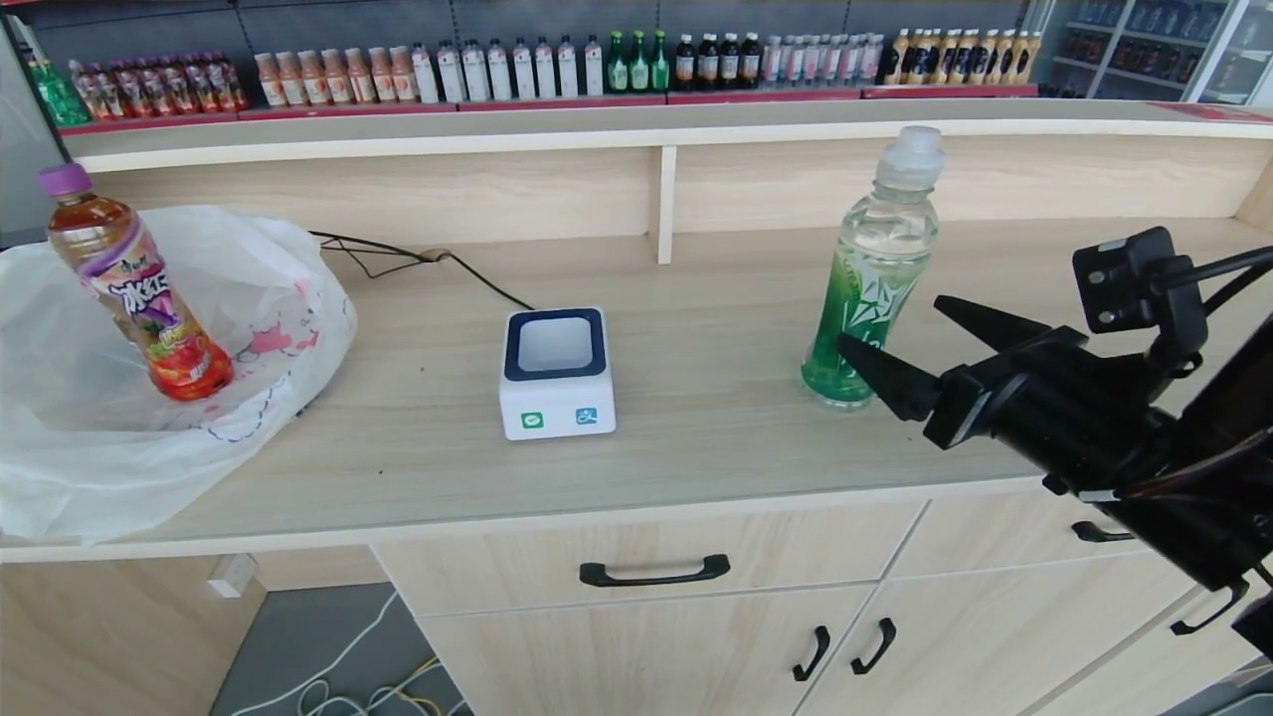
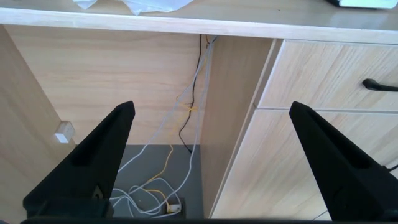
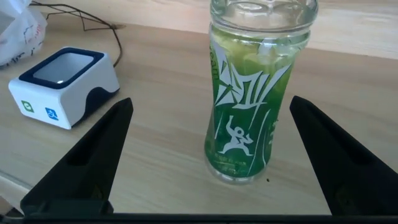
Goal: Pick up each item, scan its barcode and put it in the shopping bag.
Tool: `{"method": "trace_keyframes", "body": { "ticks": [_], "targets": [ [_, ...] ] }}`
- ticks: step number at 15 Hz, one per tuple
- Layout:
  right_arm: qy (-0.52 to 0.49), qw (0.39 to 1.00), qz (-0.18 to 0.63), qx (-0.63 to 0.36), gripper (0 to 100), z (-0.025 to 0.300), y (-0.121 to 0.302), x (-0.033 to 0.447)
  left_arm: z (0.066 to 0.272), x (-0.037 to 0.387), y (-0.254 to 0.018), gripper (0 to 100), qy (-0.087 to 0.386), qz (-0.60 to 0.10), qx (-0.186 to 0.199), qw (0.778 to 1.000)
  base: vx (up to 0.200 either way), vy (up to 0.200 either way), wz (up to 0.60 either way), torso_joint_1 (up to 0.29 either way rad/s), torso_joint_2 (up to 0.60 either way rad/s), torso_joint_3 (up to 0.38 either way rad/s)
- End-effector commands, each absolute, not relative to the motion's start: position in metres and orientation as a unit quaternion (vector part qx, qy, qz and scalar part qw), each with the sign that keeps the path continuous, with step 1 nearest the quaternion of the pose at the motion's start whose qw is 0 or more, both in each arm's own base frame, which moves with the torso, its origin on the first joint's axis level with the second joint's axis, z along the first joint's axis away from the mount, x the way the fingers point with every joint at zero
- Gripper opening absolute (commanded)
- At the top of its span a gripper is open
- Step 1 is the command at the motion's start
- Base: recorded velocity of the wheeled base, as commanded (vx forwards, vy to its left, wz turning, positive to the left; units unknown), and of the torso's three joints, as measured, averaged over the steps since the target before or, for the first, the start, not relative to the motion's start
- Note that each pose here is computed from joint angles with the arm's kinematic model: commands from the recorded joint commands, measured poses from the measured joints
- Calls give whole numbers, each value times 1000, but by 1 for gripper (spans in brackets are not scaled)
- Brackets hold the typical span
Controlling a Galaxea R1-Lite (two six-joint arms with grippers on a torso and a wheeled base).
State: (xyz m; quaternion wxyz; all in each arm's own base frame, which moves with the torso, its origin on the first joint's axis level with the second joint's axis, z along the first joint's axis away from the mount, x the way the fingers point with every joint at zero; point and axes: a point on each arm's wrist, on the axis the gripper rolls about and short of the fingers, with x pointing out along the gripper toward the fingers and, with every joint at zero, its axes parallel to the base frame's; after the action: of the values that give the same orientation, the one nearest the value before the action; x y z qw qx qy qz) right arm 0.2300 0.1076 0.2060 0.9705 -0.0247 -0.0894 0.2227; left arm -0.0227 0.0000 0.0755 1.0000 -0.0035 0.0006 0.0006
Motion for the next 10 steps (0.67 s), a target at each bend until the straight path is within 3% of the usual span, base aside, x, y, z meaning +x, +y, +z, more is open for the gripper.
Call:
{"method": "trace_keyframes", "body": {
  "ticks": [1, 10],
  "targets": [
    [-64, 972, 223, -30, 100, 192, 113, 243, 76, -23, 0, 100, 1, 1, -4, 1000, 0, 0, 0, 0, 0, 0],
    [-68, 978, 193, -28, 100, 190, 109, 279, 76, -23, 0, 100, 1, 1, -3, 1000, 0, 0, 0, 0, 0, 0]
  ]
}}
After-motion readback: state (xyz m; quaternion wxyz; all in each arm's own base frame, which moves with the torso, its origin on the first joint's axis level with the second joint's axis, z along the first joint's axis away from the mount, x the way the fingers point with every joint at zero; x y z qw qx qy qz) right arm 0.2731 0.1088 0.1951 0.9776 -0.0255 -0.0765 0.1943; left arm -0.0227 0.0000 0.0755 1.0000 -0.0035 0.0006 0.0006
